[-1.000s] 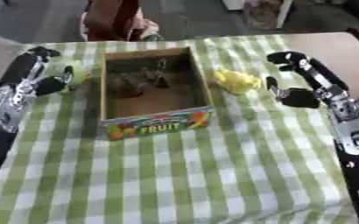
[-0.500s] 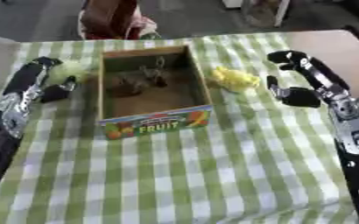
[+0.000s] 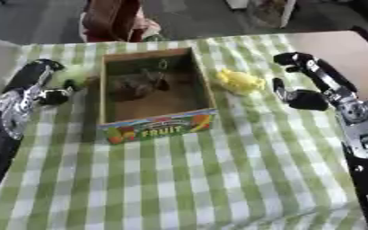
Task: Pick up objects on the table and place them in the box.
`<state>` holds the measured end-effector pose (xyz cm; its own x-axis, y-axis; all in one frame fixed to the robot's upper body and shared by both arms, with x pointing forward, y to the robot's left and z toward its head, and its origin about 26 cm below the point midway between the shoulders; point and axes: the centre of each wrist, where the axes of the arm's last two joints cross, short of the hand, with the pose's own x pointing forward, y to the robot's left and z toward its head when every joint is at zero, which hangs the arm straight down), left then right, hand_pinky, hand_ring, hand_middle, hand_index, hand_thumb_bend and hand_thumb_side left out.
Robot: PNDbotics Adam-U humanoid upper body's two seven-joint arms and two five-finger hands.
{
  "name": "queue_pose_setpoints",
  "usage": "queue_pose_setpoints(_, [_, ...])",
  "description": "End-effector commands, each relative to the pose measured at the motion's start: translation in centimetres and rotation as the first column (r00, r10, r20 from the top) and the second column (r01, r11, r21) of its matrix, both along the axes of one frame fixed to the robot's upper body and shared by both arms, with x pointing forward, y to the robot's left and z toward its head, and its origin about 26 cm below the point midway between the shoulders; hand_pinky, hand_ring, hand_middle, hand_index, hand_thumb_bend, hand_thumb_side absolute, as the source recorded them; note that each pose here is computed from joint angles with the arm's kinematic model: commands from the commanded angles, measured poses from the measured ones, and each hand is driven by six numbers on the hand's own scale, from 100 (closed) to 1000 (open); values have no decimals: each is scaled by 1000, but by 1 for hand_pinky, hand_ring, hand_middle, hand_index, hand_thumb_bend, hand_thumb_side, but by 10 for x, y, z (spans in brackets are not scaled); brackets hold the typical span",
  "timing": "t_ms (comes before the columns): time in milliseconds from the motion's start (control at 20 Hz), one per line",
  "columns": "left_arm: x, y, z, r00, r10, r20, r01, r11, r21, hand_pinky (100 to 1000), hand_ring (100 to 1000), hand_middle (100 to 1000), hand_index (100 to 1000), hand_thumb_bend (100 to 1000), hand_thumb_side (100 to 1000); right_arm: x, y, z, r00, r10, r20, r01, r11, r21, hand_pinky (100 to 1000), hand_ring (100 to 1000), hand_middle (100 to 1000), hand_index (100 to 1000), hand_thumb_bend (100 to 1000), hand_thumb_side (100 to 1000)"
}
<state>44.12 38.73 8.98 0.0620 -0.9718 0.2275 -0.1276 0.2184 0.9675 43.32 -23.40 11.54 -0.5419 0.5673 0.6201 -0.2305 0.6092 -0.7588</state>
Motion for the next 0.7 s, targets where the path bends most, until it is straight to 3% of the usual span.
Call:
queue_pose_setpoints(50, [4, 3, 30, 984, 30, 174, -25, 999, -27, 571, 356, 292, 499, 100, 298, 2, -5, 14, 999, -9, 36, 9, 1000, 1, 862, 892, 811, 873, 100, 172])
queue_pose_setpoints(250, [7, -8, 56, 942, 18, 335, 3, 998, -63, 571, 361, 298, 502, 100, 321, 2, -6, 14, 999, -11, 35, 11, 1000, 2, 862, 893, 811, 873, 100, 170])
queue_pose_setpoints(400, [7, -28, 74, 916, -74, 395, 113, 991, -78, 574, 363, 300, 504, 100, 328, 1, -5, 13, 999, -11, 35, 11, 1000, 4, 861, 893, 811, 874, 100, 169])
queue_pose_setpoints(550, [6, -51, 88, 898, -187, 399, 235, 969, -74, 584, 375, 311, 514, 100, 311, 1, -4, 14, 999, -7, 36, 7, 1000, 6, 862, 893, 811, 874, 100, 168])
queue_pose_setpoints(700, [3, -83, 100, 861, -368, 352, 401, 916, -25, 591, 382, 317, 520, 100, 300, 2, -2, 15, 999, -3, 39, 3, 1000, 6, 862, 893, 811, 874, 100, 168])
